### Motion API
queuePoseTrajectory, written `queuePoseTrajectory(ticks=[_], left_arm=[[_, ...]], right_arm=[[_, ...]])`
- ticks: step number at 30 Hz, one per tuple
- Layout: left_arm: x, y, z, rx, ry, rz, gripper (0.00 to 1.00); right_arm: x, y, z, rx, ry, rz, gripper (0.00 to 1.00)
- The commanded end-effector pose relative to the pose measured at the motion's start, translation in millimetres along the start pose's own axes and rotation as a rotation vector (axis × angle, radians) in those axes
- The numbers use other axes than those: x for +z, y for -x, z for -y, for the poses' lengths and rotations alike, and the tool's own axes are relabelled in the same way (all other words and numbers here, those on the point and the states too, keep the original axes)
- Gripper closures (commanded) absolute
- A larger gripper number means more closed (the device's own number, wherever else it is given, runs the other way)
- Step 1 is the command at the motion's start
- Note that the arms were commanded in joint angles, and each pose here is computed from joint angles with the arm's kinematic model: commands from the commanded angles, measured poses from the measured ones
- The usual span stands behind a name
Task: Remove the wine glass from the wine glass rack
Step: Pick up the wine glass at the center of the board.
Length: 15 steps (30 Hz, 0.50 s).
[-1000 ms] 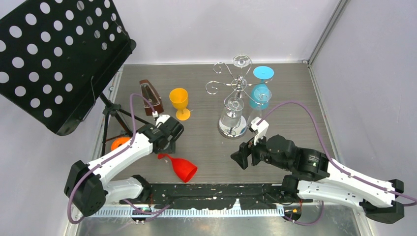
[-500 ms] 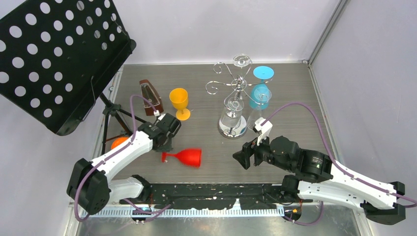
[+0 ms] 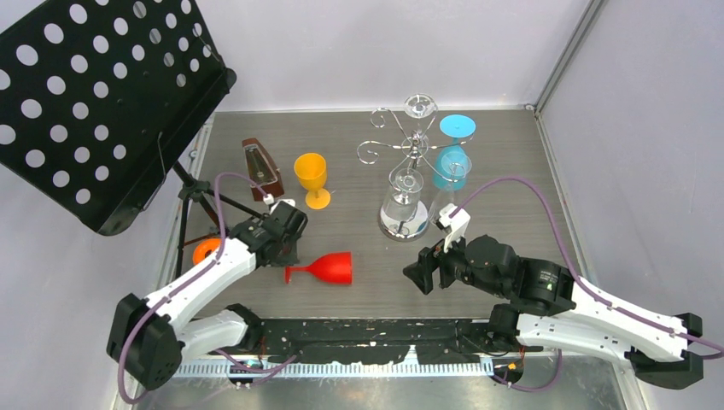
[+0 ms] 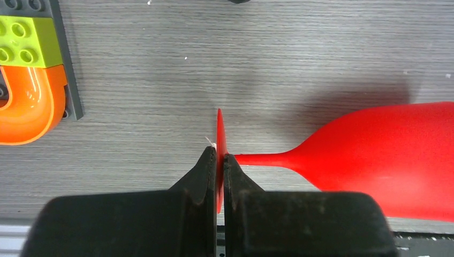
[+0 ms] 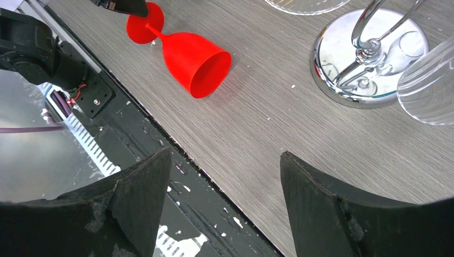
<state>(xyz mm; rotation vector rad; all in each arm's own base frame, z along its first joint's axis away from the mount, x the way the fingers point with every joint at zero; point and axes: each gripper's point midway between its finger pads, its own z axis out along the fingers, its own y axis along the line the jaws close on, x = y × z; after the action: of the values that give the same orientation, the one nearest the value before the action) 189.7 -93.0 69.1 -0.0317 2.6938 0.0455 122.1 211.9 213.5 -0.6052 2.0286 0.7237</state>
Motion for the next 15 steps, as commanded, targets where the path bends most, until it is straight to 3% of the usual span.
queuePoseTrajectory(ticks=[1, 15], left_arm=[[-19.4, 8.2, 2.9, -0.042, -0.074, 0.083, 1.00], [-88.1, 24.9, 10.8, -0.207, -0.328, 0.312, 1.00]], right_arm=[[-7.5, 25.8, -17.0, 0.047, 0.055, 0.060, 0.20], [1.0, 41.2, -53.9, 0.006, 0.098, 0.063, 0.20]])
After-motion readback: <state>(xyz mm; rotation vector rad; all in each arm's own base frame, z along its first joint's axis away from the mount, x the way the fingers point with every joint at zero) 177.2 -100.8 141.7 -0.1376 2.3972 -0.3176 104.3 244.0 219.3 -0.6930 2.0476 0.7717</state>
